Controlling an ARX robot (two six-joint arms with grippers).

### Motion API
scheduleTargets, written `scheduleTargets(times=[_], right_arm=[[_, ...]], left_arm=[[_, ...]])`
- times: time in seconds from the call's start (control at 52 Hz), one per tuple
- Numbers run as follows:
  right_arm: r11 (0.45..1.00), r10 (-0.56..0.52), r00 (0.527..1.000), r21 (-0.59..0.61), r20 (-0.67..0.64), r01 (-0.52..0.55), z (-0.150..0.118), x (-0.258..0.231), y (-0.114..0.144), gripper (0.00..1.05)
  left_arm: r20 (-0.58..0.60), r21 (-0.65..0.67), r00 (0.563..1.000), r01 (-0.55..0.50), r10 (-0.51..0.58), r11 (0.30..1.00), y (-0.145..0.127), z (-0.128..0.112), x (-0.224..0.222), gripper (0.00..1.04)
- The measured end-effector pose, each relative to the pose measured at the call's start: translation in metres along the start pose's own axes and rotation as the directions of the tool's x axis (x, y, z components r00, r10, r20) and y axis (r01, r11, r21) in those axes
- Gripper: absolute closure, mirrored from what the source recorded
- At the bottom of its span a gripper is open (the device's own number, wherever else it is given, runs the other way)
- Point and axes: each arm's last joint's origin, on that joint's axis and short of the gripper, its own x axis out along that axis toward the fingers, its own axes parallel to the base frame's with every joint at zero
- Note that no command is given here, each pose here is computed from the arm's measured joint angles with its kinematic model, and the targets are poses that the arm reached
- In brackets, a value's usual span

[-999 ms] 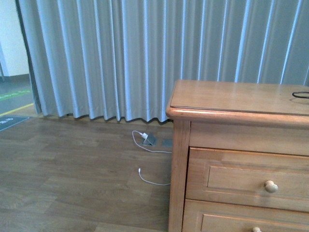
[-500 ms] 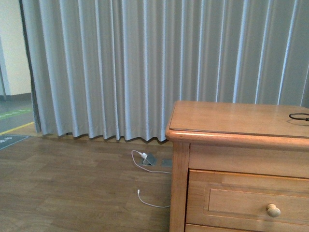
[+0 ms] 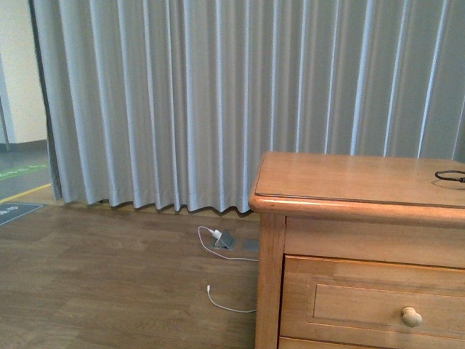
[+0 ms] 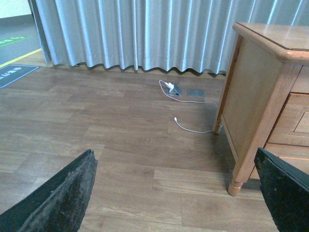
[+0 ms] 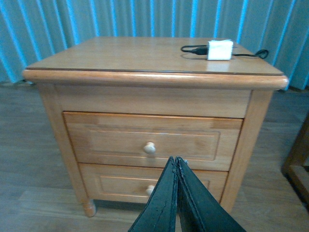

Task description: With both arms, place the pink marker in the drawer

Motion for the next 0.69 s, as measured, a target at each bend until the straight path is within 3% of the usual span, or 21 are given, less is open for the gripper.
scheduleTargets(times=[0.461,0.692], right_arm=[[1.000,0.027,0.999,0.000,-0.029,-0.027,-0.021,-0.015,0.004,1.03],[1.000,0.027,1.000,0.000,0.002,-0.027,-0.019,-0.018,0.004,1.03]], left_arm=[[0.000,0.000,1.000,0.000,0.000,1.000,0.000,0.000,0.000,0.06],[0.000,0.000,1.000,0.000,0.000,1.000,0.000,0.000,0.000,0.06]])
